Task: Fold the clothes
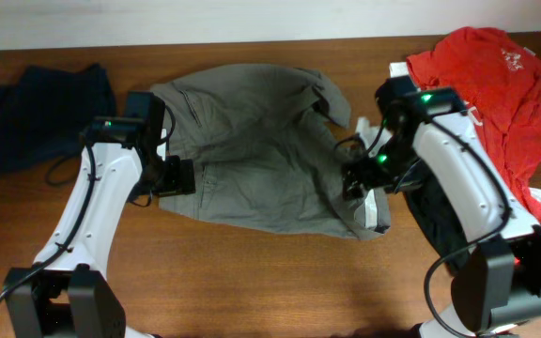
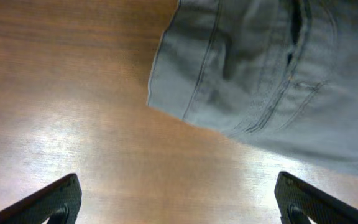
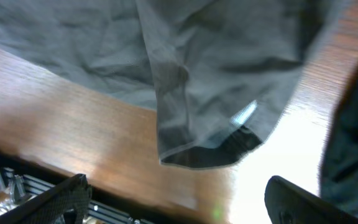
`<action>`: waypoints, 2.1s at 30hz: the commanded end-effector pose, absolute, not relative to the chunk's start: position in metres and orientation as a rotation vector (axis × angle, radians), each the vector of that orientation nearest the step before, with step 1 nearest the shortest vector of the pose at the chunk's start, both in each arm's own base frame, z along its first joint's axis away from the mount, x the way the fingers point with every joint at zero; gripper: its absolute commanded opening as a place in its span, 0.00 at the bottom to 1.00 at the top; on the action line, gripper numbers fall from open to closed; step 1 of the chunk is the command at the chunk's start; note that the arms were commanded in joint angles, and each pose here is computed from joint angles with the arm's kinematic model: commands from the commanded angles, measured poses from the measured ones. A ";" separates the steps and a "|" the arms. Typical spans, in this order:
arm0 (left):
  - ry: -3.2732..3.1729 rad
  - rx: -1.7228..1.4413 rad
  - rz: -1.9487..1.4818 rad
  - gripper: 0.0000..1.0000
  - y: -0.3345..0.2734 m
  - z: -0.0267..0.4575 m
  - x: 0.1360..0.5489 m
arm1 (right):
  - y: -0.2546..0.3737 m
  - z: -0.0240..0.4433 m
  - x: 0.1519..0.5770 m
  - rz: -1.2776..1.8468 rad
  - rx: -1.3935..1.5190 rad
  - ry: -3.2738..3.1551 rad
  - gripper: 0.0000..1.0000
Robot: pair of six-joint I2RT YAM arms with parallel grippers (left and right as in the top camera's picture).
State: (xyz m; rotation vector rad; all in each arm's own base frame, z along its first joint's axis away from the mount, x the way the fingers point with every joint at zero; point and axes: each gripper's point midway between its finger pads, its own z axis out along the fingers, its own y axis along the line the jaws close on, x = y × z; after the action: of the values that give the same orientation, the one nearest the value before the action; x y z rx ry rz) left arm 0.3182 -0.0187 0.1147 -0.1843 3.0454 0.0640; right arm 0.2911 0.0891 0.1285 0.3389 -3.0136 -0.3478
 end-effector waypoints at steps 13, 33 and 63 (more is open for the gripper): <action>2.938 -0.001 -0.099 0.99 -0.027 0.037 0.333 | 0.095 0.082 0.284 -0.342 0.302 -3.019 0.88; 2.958 0.009 -0.115 0.01 -0.029 0.000 0.343 | 0.097 0.057 0.273 -0.376 0.265 -3.000 0.29; 2.607 -0.008 -0.006 0.01 -0.016 0.162 0.395 | 0.066 0.082 0.283 -0.555 0.102 -3.080 0.24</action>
State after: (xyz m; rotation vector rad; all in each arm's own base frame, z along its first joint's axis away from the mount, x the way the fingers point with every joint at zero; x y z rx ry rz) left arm 0.3921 -0.0198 0.1549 -0.0053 2.6298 -0.0270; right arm 0.2976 0.0590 0.0966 0.1014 -3.1314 -0.4789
